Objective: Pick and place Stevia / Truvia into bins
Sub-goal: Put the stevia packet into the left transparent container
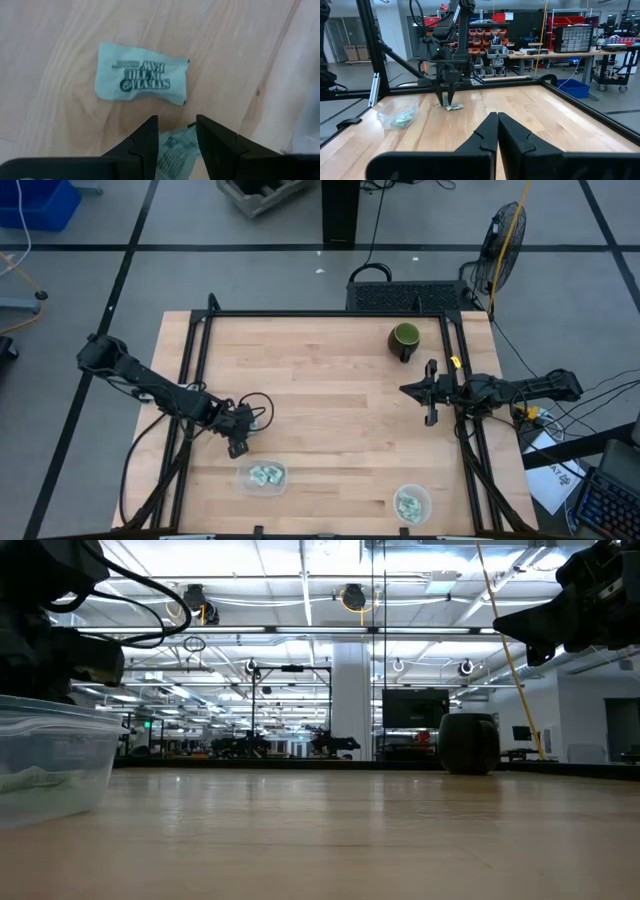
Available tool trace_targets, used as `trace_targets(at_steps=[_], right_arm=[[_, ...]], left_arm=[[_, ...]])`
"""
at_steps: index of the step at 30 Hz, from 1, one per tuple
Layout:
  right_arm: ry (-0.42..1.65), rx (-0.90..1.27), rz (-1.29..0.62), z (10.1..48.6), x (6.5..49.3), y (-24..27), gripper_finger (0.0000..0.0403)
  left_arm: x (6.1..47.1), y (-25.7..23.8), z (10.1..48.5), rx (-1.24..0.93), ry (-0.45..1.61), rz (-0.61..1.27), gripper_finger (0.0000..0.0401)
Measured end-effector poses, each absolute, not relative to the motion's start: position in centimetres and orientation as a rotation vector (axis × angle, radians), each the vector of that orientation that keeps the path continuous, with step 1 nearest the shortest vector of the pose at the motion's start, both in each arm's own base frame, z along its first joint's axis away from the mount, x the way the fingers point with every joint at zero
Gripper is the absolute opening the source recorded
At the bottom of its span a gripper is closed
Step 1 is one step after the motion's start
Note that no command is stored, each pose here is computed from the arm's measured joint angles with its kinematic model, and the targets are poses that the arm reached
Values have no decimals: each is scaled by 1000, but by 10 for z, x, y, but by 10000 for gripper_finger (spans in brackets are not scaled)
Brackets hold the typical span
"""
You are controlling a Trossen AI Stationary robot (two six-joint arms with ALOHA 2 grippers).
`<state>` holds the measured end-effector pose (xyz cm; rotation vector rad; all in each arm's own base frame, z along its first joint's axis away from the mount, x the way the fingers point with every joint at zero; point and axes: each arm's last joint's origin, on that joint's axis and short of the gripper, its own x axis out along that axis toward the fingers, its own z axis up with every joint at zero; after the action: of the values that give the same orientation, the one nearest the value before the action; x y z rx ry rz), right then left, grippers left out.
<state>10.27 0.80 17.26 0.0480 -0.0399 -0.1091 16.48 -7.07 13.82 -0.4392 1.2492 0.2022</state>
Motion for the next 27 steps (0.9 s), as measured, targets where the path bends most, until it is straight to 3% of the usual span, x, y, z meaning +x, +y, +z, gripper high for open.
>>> trace_targets(at_steps=[8, 16, 27], right_arm=[[-40, 48, -109, 173, 103, 8, 4], [-40, 48, -109, 173, 103, 8, 4], [-40, 48, -109, 173, 103, 8, 4]], left_arm=[[164, -70, 137, -426, 1249, 195, 122], [166, -71, 138, -334, 1225, 130, 9], [172, -75, 144, -319, 1201, 41, 9]])
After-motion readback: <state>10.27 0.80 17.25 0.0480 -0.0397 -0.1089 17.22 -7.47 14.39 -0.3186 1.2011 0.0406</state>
